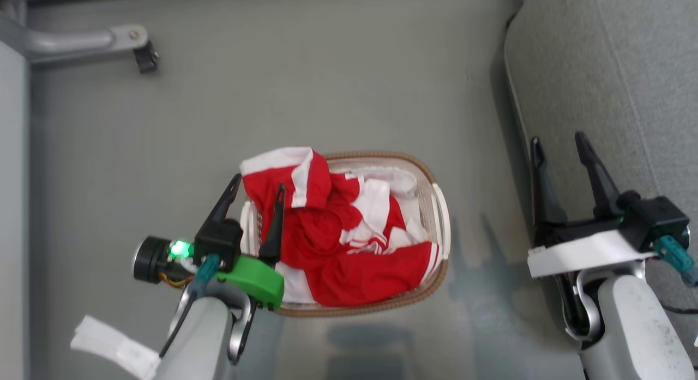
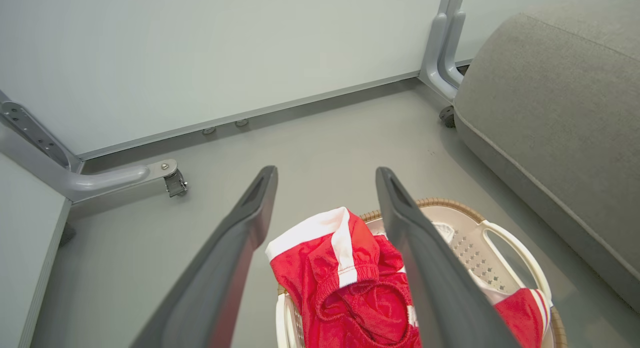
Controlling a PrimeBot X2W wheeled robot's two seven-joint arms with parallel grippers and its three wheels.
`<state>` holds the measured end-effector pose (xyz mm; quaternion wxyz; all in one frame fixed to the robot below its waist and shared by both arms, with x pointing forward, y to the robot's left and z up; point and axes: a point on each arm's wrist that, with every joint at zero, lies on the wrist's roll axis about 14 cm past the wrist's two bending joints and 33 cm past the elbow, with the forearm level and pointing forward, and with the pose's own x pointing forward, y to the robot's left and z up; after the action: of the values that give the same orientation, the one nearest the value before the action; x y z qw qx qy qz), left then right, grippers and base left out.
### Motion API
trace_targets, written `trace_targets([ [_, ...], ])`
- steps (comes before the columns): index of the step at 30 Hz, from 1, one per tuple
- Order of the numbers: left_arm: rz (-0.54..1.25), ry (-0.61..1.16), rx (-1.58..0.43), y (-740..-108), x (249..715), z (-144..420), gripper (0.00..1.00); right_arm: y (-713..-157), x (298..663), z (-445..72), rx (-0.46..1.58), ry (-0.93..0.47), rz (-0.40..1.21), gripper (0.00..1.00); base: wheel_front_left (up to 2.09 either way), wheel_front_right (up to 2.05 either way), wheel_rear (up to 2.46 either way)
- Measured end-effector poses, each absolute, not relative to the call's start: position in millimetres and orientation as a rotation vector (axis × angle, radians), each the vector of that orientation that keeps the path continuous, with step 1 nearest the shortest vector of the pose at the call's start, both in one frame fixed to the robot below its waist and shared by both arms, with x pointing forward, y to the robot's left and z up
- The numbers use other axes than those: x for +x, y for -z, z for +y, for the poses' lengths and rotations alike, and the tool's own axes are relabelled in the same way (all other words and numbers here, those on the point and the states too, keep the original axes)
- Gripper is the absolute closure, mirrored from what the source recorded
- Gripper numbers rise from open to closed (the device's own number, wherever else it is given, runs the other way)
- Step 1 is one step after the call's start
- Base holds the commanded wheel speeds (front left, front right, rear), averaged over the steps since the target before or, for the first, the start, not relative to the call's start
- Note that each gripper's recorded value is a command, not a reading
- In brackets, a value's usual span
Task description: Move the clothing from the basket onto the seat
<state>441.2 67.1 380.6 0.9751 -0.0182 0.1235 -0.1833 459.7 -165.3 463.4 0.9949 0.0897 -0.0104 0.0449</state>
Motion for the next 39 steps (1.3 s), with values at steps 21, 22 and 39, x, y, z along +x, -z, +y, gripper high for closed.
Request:
trace_targets([
  [21, 0.731, 0.575, 0.16, -176.2, 488.1, 31.3, 0.0, -365.5, 478.0, -196.4, 0.202, 0.0, 0.179, 0.0, 0.0, 0.0, 0.0],
  [22, 0.74, 0.574, 0.165, -171.6, 489.2, 31.7, 0.0, -363.3, 476.9, -198.4, 0.201, 0.006, 0.186, 0.0, 0.0, 0.0, 0.0],
  [39, 0.785, 0.626, 0.142, -154.6, 476.6, 7.7, 1.0, -356.5, 468.5, -210.6, 0.184, 0.038, 0.218, 0.0, 0.0, 0.0, 0.0],
])
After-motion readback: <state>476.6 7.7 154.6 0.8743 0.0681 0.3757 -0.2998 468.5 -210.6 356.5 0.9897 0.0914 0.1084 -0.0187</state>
